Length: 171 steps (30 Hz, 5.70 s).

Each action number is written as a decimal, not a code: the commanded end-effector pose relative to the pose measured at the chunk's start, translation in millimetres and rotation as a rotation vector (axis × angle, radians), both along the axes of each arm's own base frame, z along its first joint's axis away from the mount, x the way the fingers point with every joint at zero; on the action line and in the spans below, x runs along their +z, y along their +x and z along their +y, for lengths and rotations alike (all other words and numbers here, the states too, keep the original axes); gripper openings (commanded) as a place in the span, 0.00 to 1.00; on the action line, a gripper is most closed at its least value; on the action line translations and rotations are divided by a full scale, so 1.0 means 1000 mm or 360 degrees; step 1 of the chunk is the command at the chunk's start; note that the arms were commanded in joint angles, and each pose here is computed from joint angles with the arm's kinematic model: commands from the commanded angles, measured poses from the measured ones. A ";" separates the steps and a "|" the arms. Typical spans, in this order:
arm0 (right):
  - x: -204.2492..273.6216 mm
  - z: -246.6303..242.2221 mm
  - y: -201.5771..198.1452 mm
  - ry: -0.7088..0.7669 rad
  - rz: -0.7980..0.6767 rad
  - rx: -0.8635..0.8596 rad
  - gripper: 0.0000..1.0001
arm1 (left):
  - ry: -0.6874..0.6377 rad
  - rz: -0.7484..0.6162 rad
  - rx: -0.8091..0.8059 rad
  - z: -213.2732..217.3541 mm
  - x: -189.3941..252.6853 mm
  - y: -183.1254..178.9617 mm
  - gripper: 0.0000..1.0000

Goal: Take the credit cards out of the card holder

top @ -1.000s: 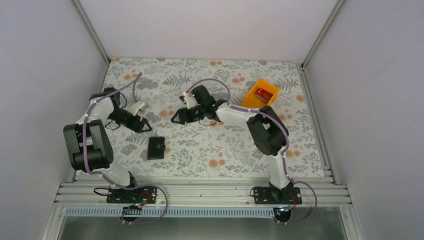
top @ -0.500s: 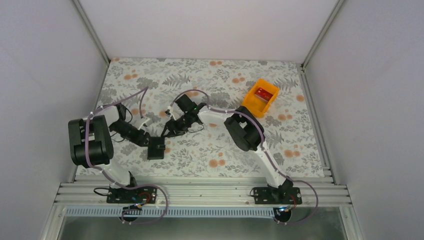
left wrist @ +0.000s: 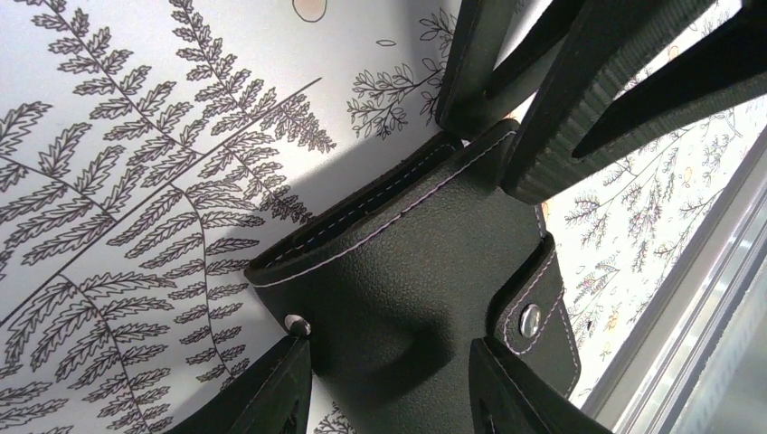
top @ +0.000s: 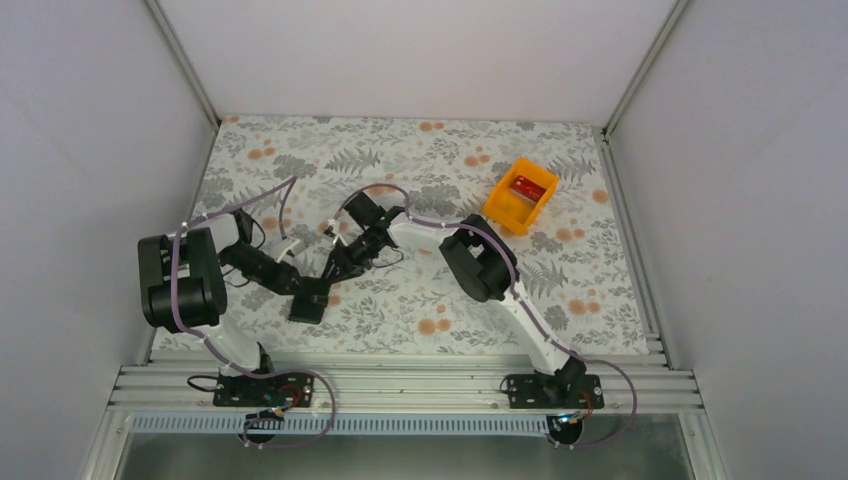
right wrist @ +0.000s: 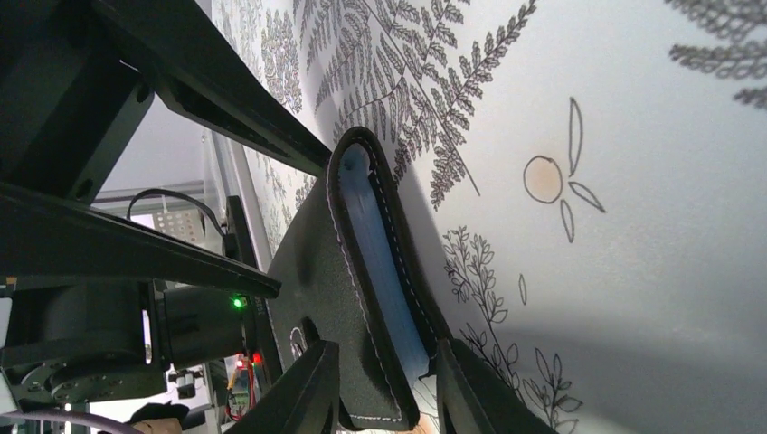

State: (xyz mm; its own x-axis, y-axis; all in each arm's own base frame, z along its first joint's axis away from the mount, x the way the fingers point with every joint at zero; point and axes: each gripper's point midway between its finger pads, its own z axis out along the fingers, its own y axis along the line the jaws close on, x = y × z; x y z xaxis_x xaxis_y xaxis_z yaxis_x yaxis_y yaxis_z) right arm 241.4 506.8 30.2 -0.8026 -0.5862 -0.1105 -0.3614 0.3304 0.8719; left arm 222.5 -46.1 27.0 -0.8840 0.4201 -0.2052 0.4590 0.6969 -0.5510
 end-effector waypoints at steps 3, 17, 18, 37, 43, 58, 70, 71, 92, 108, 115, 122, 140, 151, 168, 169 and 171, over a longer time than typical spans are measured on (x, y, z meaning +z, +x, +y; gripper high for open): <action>-0.004 0.009 -0.019 0.0029 0.0038 0.0110 0.17 | -0.0069 -0.0051 -0.0028 -0.007 0.000 0.004 0.44; 0.051 0.014 -0.004 0.0265 -0.0247 0.0187 0.04 | -0.0168 -0.0198 -0.0081 -0.013 0.021 0.018 0.65; 0.052 0.012 -0.003 0.0273 -0.0270 0.0190 0.04 | -0.0184 -0.0229 -0.0091 -0.013 0.025 0.021 0.67; 0.114 -0.010 0.009 0.0423 -0.0922 0.0330 0.04 | -0.0668 -0.0688 -0.0137 -0.025 0.087 0.041 0.80; 0.114 -0.012 0.010 0.0418 -0.0996 0.0373 0.04 | -0.0637 -0.0851 -0.0157 -0.022 0.083 0.058 0.80; 0.178 -0.037 0.010 0.0425 -0.1409 0.0432 0.04 | -0.0708 -0.1234 -0.0589 -0.030 0.141 0.059 0.80; 0.235 -0.054 0.009 0.0461 -0.1680 0.0424 0.04 | -0.0694 -0.1343 -0.0831 -0.073 0.187 0.055 0.82; 0.238 -0.055 0.009 0.0470 -0.1694 0.0421 0.04 | -0.0707 -0.1339 -0.0838 -0.075 0.187 0.053 0.79; 0.302 -0.136 0.058 0.0844 -0.1573 -0.0184 0.99 | -0.1029 -0.1379 -0.0511 -0.089 0.259 0.048 0.03; 0.250 -0.072 0.045 0.0895 -0.1447 -0.0062 0.97 | -0.0992 -0.1344 -0.0355 -0.090 0.298 0.060 0.02; 0.279 -0.077 0.023 0.1074 -0.1490 0.0133 0.99 | -0.0857 -0.1323 -0.0404 -0.092 0.280 0.059 0.02; 0.300 -0.070 0.035 0.1089 -0.1437 0.0040 0.81 | -0.0805 -0.1319 -0.0430 -0.097 0.277 0.060 0.02; 0.327 -0.085 0.035 0.1117 -0.1530 0.0058 0.04 | -0.0886 -0.1281 -0.0500 -0.103 0.269 0.044 0.53; 0.356 -0.099 0.018 0.1229 -0.1670 0.0170 0.04 | -0.1158 -0.1335 -0.0519 -0.112 0.291 0.033 0.38; 0.317 -0.127 0.162 0.0177 -0.1711 -0.0961 0.59 | -0.0650 -0.1106 0.0036 -0.086 0.262 0.104 0.02; 0.313 -0.135 0.169 0.0075 -0.1701 -0.1062 0.57 | -0.0586 -0.1102 0.0106 -0.081 0.258 0.112 0.02; 0.309 -0.146 0.173 -0.0079 -0.1740 -0.1258 0.54 | -0.0479 -0.1101 0.0223 -0.072 0.253 0.125 0.02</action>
